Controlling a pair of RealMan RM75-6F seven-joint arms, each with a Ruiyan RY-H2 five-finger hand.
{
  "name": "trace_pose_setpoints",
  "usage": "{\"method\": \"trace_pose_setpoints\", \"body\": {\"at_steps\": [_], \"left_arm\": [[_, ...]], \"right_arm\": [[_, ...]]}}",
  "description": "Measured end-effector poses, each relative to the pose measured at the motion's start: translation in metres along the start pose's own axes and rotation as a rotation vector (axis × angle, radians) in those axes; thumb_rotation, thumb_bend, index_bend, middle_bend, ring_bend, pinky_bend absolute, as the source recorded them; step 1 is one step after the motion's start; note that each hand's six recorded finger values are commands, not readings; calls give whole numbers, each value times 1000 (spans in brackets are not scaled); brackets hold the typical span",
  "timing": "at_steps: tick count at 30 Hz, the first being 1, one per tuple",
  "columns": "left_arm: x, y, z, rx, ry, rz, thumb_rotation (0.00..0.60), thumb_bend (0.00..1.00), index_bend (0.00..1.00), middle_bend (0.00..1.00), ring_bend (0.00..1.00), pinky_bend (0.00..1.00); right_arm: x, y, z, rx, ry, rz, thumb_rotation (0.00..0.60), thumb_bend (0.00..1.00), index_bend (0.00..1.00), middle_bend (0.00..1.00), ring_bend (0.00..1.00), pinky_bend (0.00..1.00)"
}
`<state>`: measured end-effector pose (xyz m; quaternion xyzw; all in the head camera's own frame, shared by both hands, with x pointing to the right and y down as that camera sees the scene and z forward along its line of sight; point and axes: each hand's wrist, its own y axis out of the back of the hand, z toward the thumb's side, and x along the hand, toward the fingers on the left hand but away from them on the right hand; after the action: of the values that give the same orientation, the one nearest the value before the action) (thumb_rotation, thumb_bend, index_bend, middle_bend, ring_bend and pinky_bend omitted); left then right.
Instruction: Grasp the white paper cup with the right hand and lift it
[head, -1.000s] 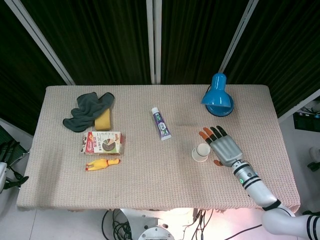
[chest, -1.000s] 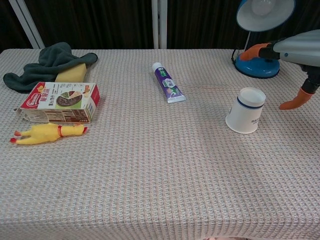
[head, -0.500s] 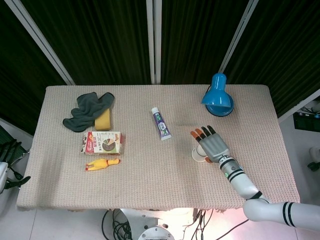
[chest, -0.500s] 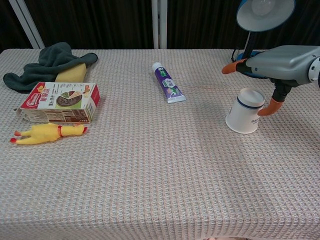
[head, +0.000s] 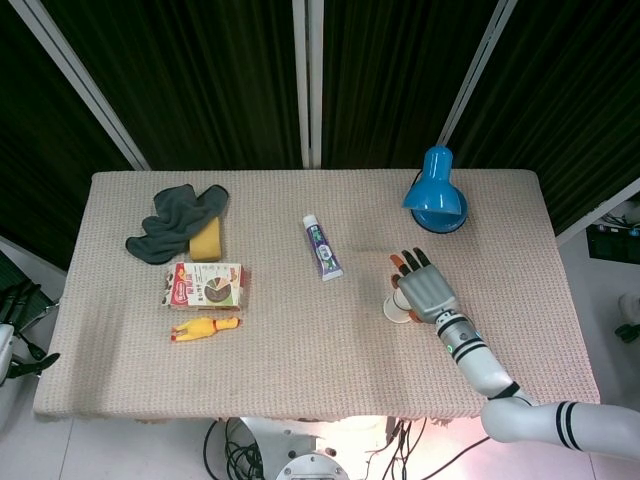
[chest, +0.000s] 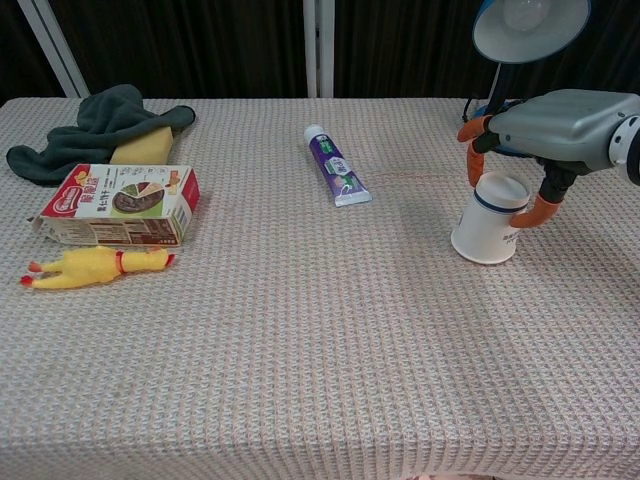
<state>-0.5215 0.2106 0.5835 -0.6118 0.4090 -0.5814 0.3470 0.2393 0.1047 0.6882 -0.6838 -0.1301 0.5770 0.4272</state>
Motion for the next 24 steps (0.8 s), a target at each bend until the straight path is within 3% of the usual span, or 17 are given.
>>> {"method": "trace_pose_setpoints", "body": {"at_steps": [6, 10, 18, 24], "left_arm": [[0, -2, -1, -1, 5, -9, 600, 100, 0, 0, 0, 51], [2, -3, -1, -1, 7, -13, 600, 100, 0, 0, 0, 51], [5, -7, 0, 1, 3, -29, 600, 100, 0, 0, 0, 51], [9, -8, 0, -8, 1, -30, 600, 100, 0, 0, 0, 51]], "right_arm": [[6, 5, -3, -62, 4, -41, 600, 172, 588, 102, 0, 0], [12, 4, -4, -203, 16, -55, 600, 159, 617, 100, 0, 0], [21, -9, -12, -689, 63, -88, 600, 155, 657, 100, 0, 0], [23, -39, -13, -1026, 92, -87, 600, 156, 667, 102, 0, 0]]}}
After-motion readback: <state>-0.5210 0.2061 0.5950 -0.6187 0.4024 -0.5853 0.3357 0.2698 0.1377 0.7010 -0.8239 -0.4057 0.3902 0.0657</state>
